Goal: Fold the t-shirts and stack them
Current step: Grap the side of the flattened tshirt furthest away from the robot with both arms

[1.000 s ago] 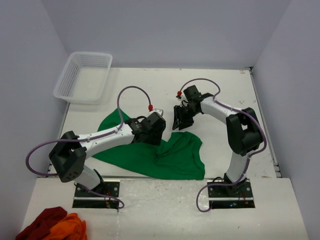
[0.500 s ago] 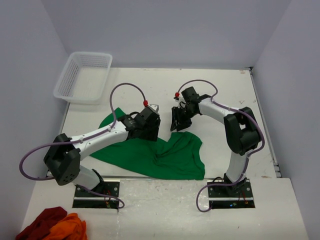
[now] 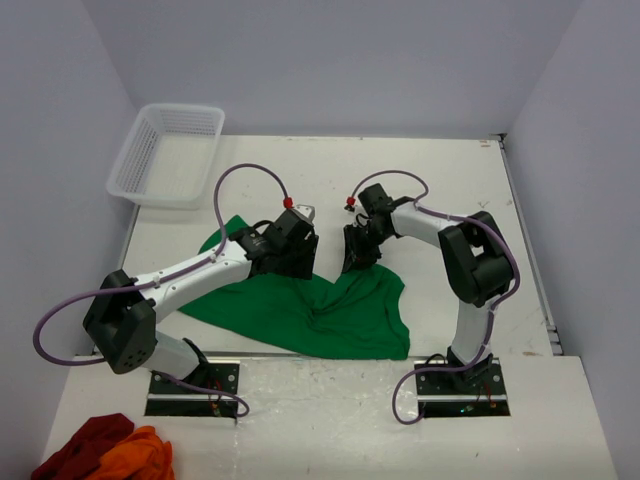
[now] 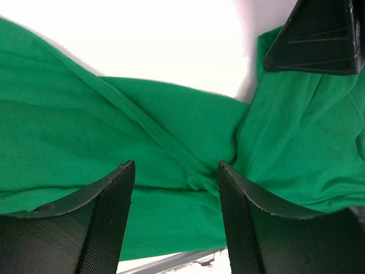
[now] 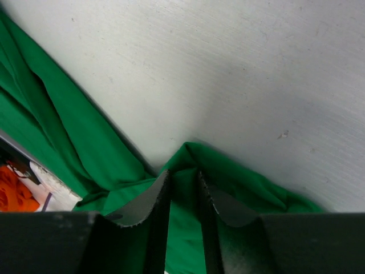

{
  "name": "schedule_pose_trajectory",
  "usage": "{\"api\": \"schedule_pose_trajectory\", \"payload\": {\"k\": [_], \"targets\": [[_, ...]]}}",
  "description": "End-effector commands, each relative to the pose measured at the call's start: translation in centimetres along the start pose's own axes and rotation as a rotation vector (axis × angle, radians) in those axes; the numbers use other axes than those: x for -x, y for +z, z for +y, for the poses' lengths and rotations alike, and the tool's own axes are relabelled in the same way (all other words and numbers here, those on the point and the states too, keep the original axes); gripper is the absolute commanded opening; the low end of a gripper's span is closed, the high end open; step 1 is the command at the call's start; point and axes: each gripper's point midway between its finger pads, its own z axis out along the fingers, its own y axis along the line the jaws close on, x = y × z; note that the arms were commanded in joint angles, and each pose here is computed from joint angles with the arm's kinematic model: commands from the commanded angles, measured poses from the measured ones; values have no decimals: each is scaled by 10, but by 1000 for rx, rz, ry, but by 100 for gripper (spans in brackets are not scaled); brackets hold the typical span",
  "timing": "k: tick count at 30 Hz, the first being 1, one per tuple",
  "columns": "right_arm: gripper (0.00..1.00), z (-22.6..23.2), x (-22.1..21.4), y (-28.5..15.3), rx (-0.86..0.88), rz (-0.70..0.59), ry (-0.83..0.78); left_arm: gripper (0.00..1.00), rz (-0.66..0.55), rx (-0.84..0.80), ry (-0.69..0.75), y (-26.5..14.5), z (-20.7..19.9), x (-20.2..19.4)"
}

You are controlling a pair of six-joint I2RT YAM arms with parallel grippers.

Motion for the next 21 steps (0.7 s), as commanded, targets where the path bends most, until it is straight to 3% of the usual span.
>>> {"api": "schedule_pose_trajectory", "payload": {"k": [1, 5, 21], "targets": [[25, 9, 2, 2, 29, -7, -15, 62, -48, -38, 9, -11, -5, 16], [0, 10, 2, 0, 15, -12, -23, 62, -41, -38, 10, -8, -3, 13], [0, 23, 49, -65, -141, -204, -113, 62, 22, -2, 7, 31, 9, 2]]}}
